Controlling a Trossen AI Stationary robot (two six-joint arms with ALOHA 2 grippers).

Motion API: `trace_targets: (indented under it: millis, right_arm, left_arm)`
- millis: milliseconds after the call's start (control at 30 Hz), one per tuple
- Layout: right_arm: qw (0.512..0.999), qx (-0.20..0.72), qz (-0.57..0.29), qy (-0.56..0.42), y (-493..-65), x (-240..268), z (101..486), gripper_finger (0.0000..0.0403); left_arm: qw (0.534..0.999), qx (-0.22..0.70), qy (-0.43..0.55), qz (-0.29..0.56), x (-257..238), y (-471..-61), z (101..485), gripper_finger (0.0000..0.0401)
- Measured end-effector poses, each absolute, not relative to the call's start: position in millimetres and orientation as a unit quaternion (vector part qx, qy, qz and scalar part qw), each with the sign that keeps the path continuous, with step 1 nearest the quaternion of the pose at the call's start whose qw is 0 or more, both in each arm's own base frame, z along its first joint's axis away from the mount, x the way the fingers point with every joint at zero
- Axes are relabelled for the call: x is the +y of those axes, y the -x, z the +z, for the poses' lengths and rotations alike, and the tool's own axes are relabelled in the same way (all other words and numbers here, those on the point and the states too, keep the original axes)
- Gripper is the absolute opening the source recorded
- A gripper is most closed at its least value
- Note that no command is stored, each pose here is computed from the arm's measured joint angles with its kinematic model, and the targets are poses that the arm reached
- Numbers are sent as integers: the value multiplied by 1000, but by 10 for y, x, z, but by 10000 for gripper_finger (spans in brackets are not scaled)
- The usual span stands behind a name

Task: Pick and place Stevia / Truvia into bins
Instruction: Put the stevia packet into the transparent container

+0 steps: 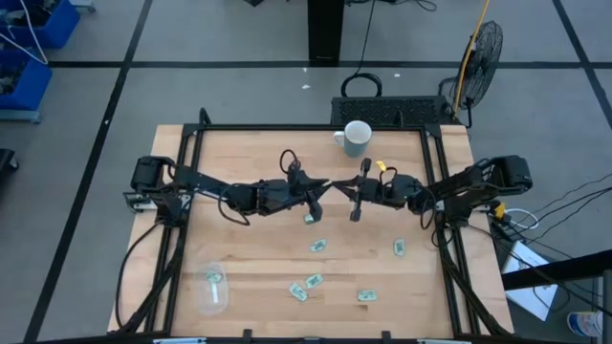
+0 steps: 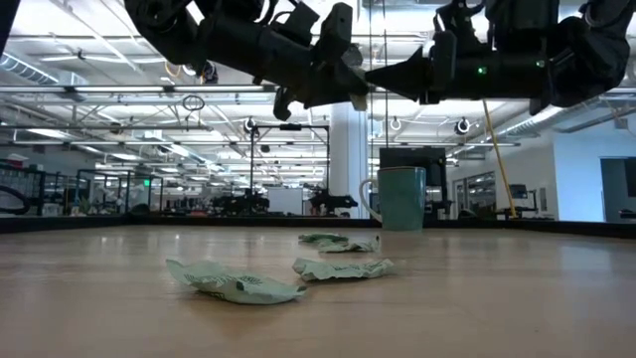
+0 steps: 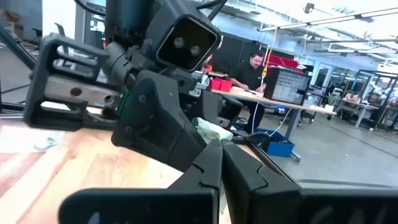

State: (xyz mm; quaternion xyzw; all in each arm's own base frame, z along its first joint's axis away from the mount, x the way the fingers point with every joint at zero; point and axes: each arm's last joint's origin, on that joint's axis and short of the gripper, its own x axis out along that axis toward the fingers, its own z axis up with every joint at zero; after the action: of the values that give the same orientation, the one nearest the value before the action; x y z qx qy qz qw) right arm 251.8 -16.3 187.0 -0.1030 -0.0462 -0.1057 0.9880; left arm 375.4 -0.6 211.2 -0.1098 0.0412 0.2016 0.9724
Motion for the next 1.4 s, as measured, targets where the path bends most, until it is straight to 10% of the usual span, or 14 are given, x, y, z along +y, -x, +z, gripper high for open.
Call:
trace_targets:
  millis: [633,967,1400]
  right_arm:
    - [989,17,-111,98,-2565,-158,1789,109]
    - [989,55,-85,103,-2450,-49,1609,139]
    - [989,60,-84,102,-2411,-47,1567,135]
  left_arm:
    - [973,69,105,193,-19,-3708,2134,14]
    - [946,183,218,154,-416,-2870,2828,9]
    - [742,546,371,118,-1415,-1825,2503,7]
